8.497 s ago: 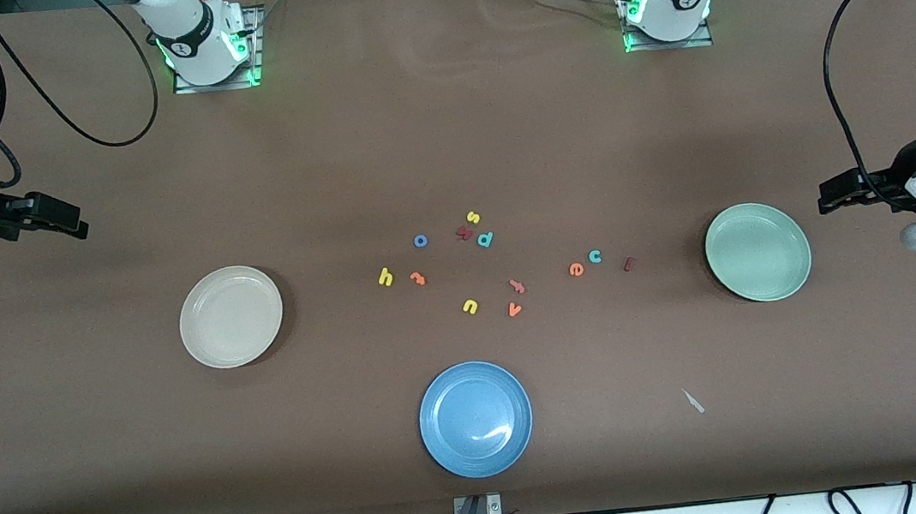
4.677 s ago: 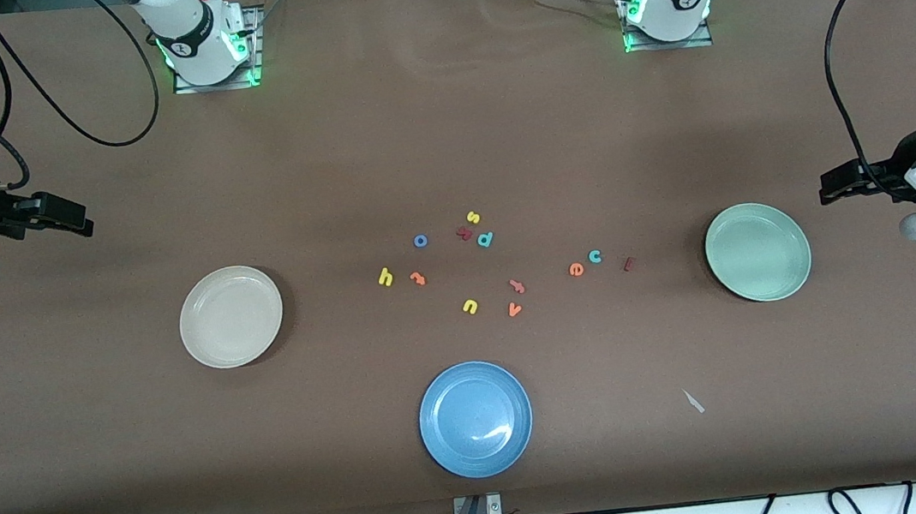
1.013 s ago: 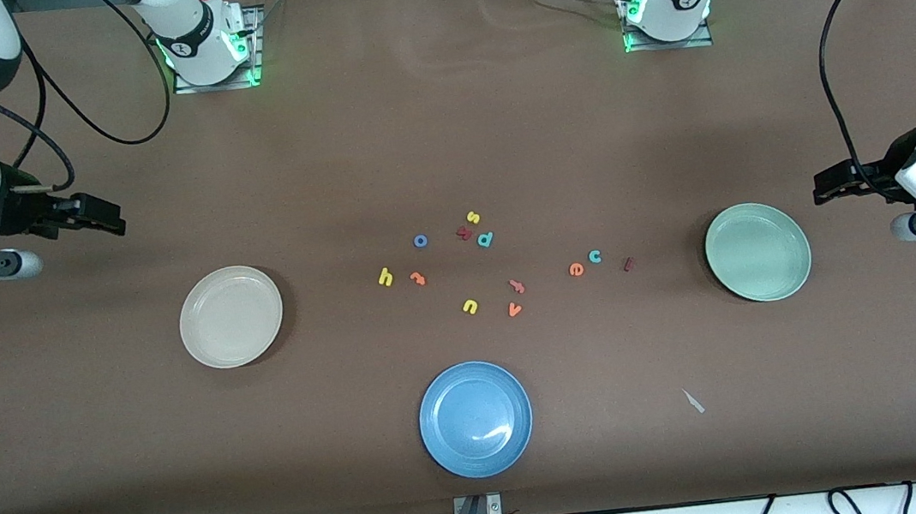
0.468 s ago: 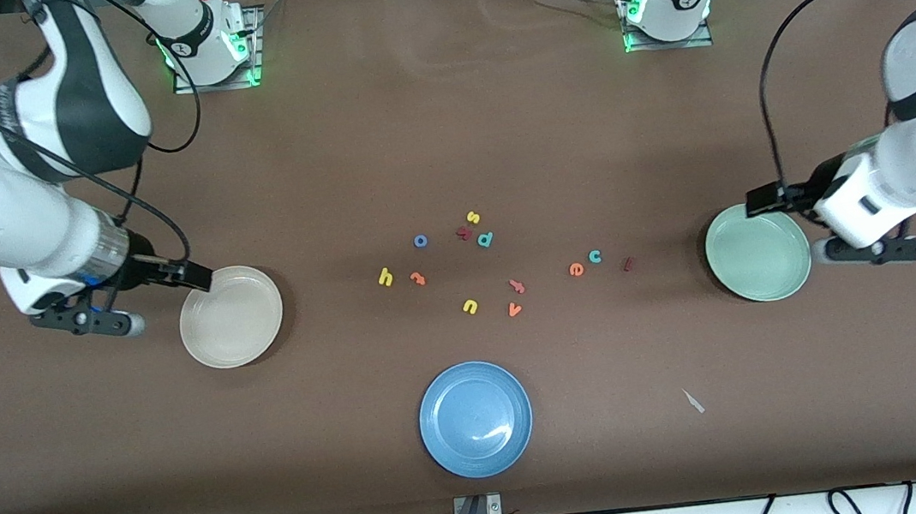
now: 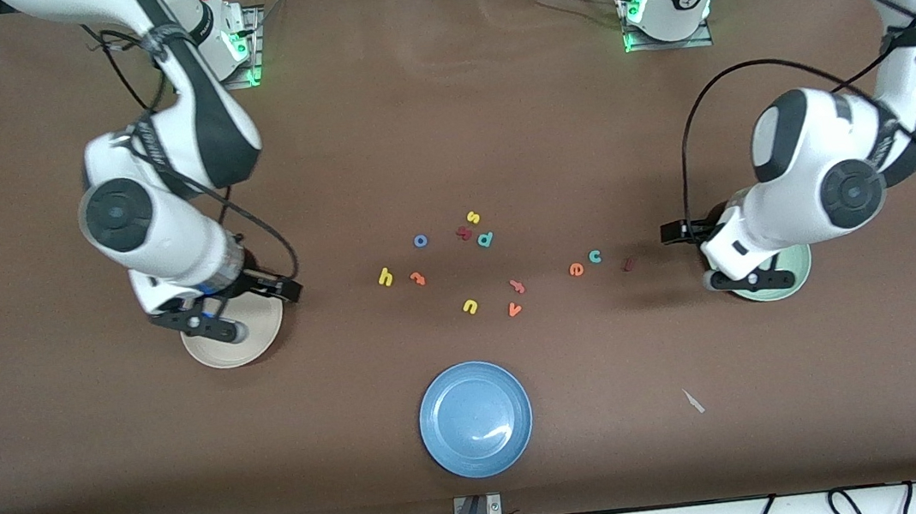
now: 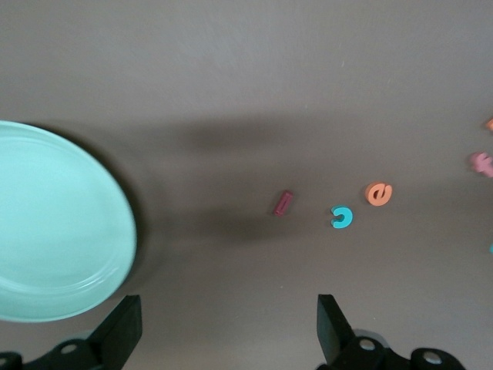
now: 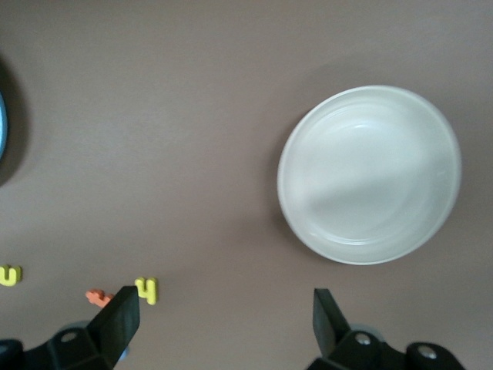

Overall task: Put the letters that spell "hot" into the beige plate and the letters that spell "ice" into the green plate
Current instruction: 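Move the right gripper and the left gripper toward the scattered letters, then grasp the yellow letter with the right gripper while the left gripper grasps red letter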

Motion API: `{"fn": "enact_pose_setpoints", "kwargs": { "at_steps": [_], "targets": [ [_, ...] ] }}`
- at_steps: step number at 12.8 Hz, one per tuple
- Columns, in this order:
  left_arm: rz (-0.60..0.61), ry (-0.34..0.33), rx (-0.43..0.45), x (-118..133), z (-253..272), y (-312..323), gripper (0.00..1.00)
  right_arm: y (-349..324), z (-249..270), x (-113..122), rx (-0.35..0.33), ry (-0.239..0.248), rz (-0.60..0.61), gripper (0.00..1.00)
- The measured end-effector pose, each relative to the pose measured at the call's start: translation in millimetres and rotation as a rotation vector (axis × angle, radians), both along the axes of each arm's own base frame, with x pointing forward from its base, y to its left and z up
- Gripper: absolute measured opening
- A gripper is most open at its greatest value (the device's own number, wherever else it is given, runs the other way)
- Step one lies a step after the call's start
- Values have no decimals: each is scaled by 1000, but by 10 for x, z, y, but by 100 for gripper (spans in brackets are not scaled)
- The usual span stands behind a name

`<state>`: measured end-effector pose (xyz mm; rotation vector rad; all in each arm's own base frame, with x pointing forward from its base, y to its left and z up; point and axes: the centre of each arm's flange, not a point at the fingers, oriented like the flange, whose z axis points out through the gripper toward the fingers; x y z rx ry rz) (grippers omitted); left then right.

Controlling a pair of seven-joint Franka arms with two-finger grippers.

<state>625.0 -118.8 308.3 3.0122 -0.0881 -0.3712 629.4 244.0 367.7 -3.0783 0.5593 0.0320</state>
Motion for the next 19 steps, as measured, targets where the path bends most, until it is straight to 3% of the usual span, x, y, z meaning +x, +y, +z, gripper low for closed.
{"fn": "enact_pose_setpoints", "kwargs": {
  "at_steps": [3, 5, 10, 12, 13, 16, 19],
  "targets": [
    [34, 44, -10, -54, -539, -119, 100, 620, -550, -108, 7, -33, -66, 100],
    [71, 39, -18, -48, -802, -243, 100, 907, -852, -190, 14, -50, -118, 100],
    [87, 67, -17, -139, -1271, -499, 96, 1017, -1206, -196, 22, -67, -234, 100],
    [76, 74, 5, -149, -1382, -436, 79, 1158, -1396, -258, 32, -79, -271, 100],
    [73, 75, 10, -152, -1423, -415, 78, 1283, -1508, -330, 35, -83, -275, 100],
    [78, 69, 12, -135, -1414, -414, 46, 1458, -1684, -465, 29, -75, -283, 100],
    [62, 46, 39, -130, -1406, -455, 42, 1433, -1730, -480, 20, -68, -288, 100]
  ]
}}
